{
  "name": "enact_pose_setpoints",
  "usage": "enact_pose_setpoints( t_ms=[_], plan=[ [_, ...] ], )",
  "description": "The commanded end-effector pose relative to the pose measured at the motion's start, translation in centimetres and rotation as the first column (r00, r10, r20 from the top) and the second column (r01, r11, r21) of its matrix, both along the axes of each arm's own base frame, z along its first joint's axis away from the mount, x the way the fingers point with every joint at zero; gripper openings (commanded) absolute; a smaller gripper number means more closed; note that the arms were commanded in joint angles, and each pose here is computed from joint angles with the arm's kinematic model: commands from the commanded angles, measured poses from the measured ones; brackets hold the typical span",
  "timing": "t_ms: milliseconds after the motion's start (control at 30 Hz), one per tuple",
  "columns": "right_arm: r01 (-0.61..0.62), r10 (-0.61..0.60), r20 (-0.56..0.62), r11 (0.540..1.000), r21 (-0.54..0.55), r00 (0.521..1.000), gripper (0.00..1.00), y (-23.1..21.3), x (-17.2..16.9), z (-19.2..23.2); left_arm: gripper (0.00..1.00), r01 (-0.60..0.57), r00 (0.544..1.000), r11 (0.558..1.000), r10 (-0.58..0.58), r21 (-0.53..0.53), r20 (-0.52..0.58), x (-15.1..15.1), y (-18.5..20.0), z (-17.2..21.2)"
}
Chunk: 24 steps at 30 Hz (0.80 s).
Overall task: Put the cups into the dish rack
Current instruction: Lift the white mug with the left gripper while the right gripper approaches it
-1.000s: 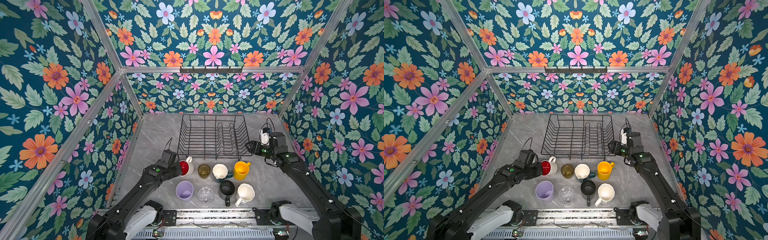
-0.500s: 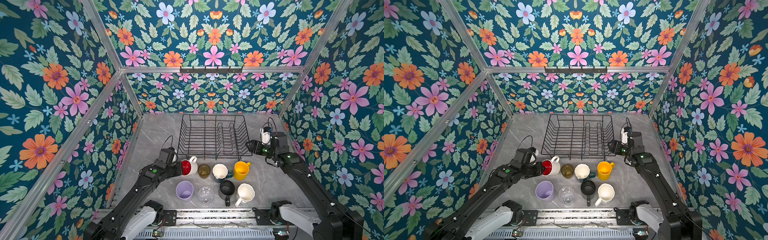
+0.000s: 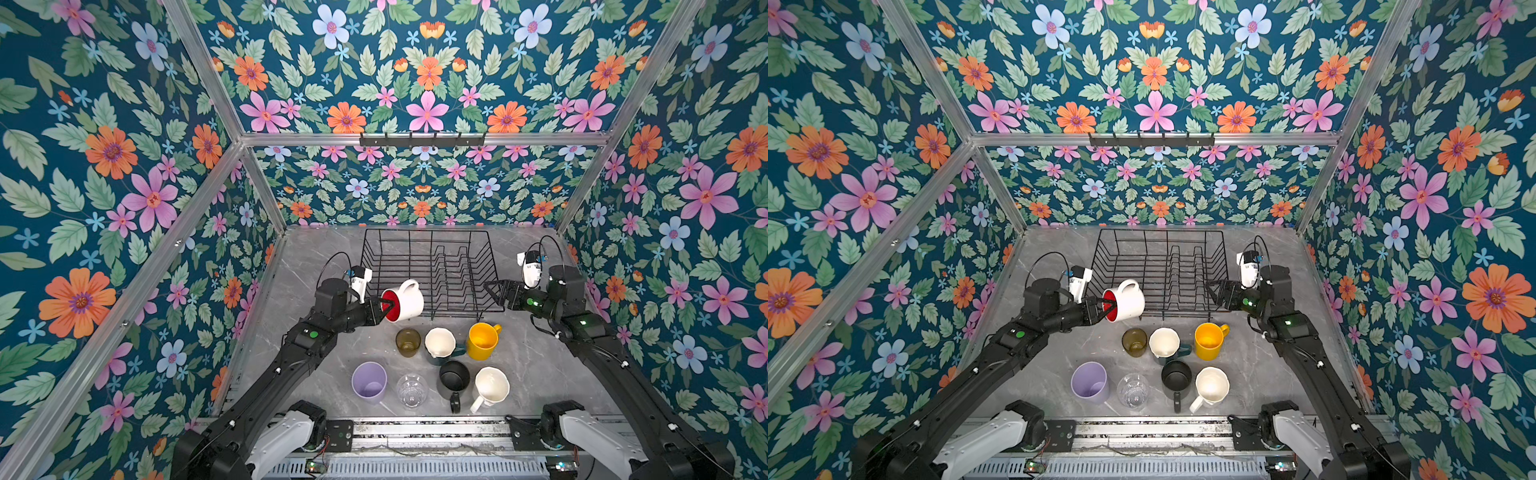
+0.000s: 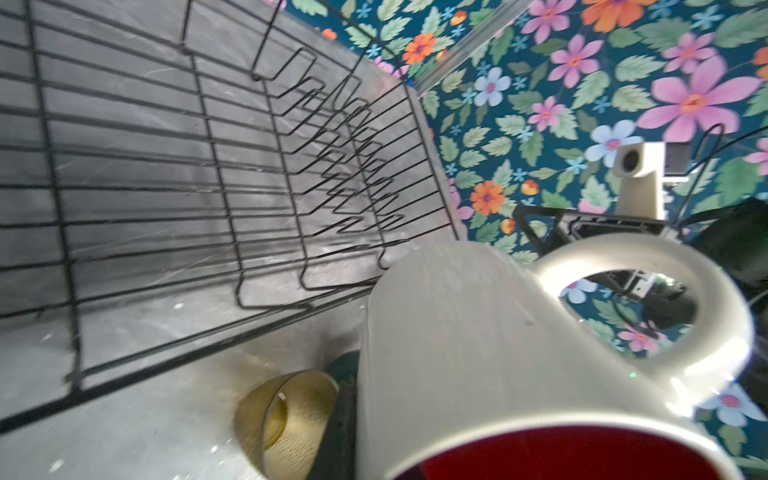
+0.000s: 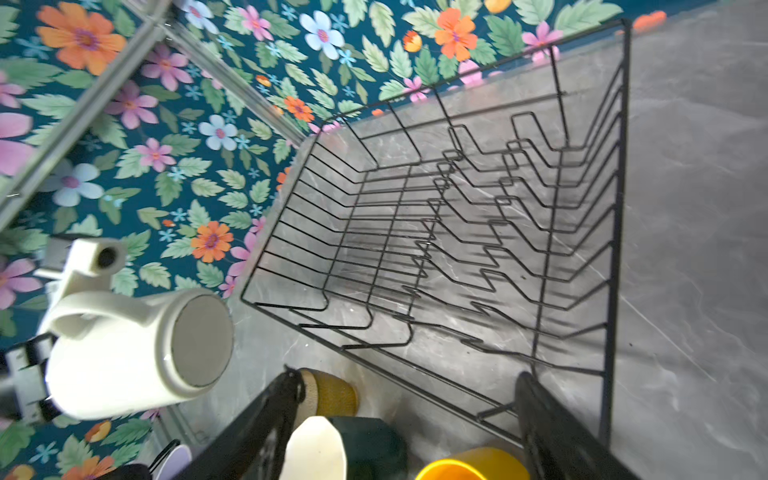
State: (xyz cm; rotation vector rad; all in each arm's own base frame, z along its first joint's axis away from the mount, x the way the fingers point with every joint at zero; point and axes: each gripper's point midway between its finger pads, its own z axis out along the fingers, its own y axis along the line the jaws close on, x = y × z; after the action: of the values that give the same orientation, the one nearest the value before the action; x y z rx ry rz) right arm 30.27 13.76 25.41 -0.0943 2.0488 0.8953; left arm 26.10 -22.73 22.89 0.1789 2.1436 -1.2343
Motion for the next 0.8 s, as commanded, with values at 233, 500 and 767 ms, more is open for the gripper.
enact_pose_setpoints(
  t_ms=[233,500,767],
  plan=[
    [-0.315,0.265,0.357,0.945,0.086,0.895,0.91,3.5,-4.5,7.3,0.0,0.315,0.943,0.882,-0.249,-0.35,0.219,0.0,-4.7,8.5],
    [-0.462,0.363,0.544,0.886,0.051,0.756,0.92,4.8,-6.2,10.5,0.0,0.359,0.933,0.846,-0.309,-0.395,0.186,-0.4,-5.5,8.1],
    [-0.598,0.555,0.594,0.788,-0.149,0.583,0.95,9.8,-8.7,10.5,0.0,0.37,0.929,0.832,-0.344,-0.414,0.14,-0.6,-6.2,7.3]
  ],
)
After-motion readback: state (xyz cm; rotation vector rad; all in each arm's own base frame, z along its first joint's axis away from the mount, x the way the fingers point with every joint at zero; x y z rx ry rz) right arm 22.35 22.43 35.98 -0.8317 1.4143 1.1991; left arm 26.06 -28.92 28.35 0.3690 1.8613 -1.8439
